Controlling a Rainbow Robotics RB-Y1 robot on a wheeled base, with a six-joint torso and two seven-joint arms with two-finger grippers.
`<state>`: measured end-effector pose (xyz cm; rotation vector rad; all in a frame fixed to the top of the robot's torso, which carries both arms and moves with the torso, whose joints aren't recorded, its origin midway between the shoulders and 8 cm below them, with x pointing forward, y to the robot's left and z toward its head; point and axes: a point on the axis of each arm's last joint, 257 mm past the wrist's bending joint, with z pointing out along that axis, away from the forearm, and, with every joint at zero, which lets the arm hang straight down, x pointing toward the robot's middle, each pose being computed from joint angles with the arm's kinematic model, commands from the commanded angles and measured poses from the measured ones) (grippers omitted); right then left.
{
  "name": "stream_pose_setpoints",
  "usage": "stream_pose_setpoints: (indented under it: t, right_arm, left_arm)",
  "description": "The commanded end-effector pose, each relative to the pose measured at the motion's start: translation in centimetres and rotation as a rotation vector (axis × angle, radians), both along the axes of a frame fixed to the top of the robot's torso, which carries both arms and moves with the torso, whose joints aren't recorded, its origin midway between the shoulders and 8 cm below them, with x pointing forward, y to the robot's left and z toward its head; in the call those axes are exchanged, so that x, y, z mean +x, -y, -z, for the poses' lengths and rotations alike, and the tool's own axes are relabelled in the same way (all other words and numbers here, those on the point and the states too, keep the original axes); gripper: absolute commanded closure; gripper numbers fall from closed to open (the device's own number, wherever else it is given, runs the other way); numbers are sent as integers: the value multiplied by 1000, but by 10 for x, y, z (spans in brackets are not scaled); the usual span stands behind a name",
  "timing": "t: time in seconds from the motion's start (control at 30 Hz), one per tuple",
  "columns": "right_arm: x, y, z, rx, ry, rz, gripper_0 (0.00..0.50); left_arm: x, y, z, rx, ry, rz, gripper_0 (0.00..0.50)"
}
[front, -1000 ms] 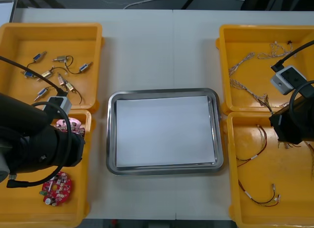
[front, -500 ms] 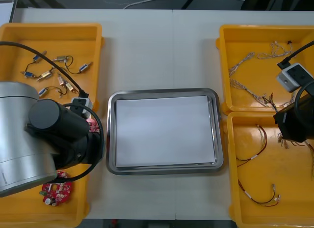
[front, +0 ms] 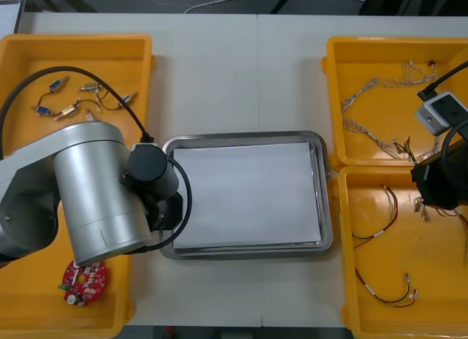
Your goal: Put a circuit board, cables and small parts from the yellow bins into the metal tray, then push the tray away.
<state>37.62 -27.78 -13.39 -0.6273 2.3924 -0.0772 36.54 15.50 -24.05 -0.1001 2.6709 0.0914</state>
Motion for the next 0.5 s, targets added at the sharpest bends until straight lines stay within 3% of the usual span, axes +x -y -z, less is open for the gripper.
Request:
stream_pose_setpoints:
  t: [0.03, 0.5]
  right_arm:
    - [-2, 15, -12, -16, 33, 57, 500]
    - [-3, 17, -10, -14, 28, 68, 500]
  left_arm:
    - [5, 30, -8, -16, 21, 49, 500]
    - [-14, 69, 4, -31, 2, 105, 500]
